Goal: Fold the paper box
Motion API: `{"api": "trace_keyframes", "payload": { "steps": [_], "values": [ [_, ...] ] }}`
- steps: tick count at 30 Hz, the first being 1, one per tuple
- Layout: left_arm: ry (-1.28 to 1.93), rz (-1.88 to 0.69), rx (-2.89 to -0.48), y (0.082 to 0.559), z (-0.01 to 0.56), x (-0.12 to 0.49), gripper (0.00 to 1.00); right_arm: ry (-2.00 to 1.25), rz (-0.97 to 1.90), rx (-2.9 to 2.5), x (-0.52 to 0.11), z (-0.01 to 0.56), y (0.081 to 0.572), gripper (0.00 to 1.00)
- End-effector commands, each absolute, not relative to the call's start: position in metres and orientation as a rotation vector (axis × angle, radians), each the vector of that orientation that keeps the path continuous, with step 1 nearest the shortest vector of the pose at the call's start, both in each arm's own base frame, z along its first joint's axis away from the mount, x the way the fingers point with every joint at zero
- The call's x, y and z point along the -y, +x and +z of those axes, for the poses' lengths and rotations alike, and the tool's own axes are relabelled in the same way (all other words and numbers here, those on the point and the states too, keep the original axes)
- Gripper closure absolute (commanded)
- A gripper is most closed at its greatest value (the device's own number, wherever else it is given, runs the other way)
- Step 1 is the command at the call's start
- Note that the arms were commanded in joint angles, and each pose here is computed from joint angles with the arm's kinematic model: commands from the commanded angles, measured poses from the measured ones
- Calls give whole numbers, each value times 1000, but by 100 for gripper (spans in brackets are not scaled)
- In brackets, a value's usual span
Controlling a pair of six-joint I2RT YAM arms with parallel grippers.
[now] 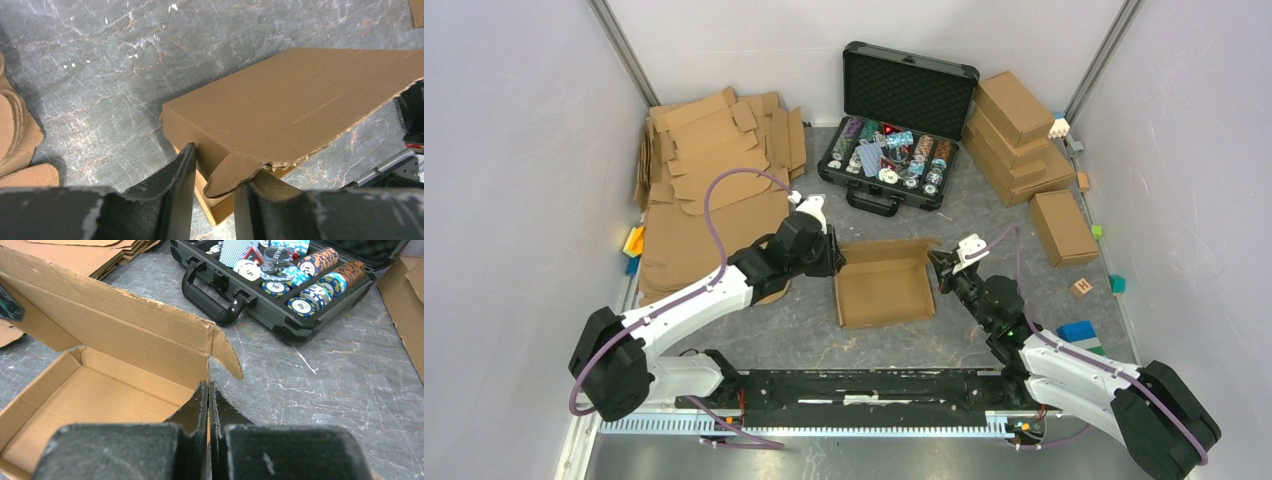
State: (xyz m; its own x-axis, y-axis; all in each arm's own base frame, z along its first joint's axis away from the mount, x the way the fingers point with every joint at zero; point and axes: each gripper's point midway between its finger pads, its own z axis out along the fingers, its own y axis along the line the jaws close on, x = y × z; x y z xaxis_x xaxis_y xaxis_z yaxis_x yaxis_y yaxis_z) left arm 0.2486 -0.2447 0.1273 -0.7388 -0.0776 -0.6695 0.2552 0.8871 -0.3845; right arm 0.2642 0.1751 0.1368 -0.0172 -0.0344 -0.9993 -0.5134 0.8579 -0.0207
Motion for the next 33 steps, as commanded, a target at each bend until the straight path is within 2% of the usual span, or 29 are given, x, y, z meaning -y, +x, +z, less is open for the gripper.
{"api": "trace_keyframes", "payload": {
  "steps": [1,8,20,23,29,33],
  "values": [
    [228,-605,-2279,256,158,252,59,-424,370,-1578,-168,131,263,100],
    [181,-628,-2293,256,156,253,51,-408,392,-1616,-172,133,265,100],
    [192,-560,-2280,251,133,223,17,-395,370,-1635,-170,134,268,100],
    [197,-578,-2269,248,125,220,0,-398,373,-1636,-171,134,269,100],
    [285,-727,-2182,239,110,237,0,-407,393,-1644,-176,135,269,100],
    [334,-723,-2187,240,97,240,8,-413,406,-1646,-178,136,269,100]
  ]
}}
